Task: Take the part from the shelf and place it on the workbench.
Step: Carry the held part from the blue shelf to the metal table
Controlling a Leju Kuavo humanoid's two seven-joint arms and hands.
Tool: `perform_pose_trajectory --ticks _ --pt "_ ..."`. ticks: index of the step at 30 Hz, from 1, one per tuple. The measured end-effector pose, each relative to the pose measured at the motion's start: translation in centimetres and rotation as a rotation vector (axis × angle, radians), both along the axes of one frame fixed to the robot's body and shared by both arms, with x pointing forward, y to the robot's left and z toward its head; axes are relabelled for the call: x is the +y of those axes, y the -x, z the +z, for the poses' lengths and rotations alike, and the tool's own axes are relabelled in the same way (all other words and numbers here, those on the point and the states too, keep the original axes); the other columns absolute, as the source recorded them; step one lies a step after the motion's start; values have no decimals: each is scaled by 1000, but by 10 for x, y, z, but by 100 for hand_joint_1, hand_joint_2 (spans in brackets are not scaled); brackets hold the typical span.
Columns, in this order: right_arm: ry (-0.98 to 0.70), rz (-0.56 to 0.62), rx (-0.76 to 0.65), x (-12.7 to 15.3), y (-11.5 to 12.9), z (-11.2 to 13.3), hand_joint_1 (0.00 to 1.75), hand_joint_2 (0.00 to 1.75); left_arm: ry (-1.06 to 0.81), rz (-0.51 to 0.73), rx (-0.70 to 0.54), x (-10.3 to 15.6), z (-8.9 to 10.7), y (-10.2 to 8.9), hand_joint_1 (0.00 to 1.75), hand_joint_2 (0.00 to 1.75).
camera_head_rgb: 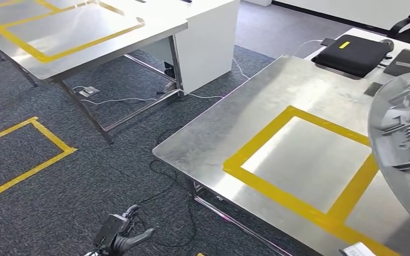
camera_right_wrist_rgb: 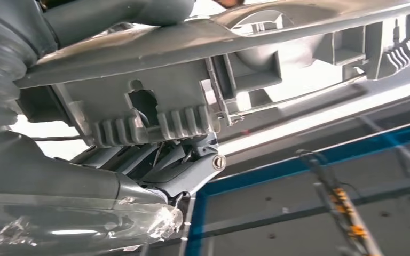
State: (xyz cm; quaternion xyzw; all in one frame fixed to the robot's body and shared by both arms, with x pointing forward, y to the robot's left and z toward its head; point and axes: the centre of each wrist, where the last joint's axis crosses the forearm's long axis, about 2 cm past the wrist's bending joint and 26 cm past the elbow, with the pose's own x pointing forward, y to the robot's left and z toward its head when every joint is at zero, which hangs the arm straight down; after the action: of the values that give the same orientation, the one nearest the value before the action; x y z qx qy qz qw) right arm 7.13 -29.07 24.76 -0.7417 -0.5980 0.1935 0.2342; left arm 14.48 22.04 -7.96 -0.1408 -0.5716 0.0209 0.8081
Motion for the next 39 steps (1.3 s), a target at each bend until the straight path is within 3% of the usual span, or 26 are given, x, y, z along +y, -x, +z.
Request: perform_pose_trajectory --ticks 8,19,28,39 --pt "-26 -30 46 0 10 -4 175 175 -19 2 -3 7 0 -2 0 175" --pt "-226 -35 85 -15 32 -20 175 175 -24 11 -1 8 -1 -2 0 175" --pt "-413 -63 242 -38 69 -66 175 175 -11 31 6 3 -1 0 0 175" --pt "-535 -43 428 -54 77 -91 175 175 15 31 4 5 0 -2 0 175"
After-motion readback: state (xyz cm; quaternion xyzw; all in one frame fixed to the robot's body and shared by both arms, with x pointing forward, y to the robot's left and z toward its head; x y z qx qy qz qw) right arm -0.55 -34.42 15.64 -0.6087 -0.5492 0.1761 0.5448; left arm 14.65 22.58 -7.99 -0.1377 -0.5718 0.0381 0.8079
